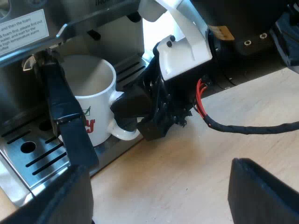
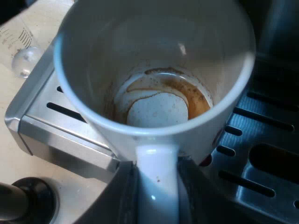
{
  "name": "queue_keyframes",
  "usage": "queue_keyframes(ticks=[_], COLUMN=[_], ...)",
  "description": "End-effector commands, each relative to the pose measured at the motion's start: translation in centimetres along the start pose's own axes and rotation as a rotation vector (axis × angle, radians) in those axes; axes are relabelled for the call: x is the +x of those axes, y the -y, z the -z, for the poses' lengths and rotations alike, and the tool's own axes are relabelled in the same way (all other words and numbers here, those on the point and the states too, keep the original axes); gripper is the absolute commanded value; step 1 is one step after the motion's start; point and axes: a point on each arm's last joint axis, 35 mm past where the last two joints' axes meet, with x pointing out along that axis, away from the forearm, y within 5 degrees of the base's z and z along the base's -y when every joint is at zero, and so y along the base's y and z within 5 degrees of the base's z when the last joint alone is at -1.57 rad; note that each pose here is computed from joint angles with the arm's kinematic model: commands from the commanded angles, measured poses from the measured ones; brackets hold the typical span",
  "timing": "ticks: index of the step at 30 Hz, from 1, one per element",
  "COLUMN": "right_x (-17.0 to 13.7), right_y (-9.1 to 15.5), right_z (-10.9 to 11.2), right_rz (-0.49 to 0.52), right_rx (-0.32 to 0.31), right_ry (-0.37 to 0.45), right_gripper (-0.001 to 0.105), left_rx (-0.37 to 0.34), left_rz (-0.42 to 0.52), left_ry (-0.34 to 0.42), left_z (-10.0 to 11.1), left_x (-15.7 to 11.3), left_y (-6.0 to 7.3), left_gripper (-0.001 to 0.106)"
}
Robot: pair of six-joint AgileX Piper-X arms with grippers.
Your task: Place mug into machine
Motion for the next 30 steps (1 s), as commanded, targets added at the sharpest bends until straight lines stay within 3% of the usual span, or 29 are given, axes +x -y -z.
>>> queue_keyframes(ticks=[1,3,10,13,15,17,23,30], right_x=[-0.63,-0.63,-0.63,-0.63,-0.63,-0.63,-0.63,-1.51], right_y=[0.14,0.14,0.14,0.14,0.14,0.14,0.14,-0.62], right_z=[-1.60,-1.60,-1.60,-1.60,-1.60,-1.60,-1.60,-1.59], right_rz=[0.012,0.014,0.014,0.014,0.014,0.014,0.014,0.009], right_rx=[-0.011,-0.044,-0.046,-0.046,-0.046,-0.046,-0.046,-0.066], right_ry=[0.087,0.087,0.087,0.087,0.087,0.087,0.087,0.079], right_gripper=[0.000,0.000,0.000,0.016,0.033,0.040,0.041,0.063], left_rx=[0.005,0.005,0.005,0.005,0.005,0.005,0.005,0.005], left_rz=[-0.003,-0.003,0.011,0.011,0.011,0.011,0.011,0.011], left_ry=[0.022,0.022,0.019,0.019,0.019,0.019,0.019,0.019], left_z=[-0.24,-0.24,-0.23,-0.23,-0.23,-0.23,-0.23,-0.23], left_x=[-0.09,-0.09,-0.09,-0.09,-0.09,-0.09,-0.09,-0.09], left_y=[0.07,0.07,0.12,0.12,0.12,0.12,0.12,0.12], left_gripper=[0.063,0.063,0.063,0.063,0.063,0.063,0.063,0.063])
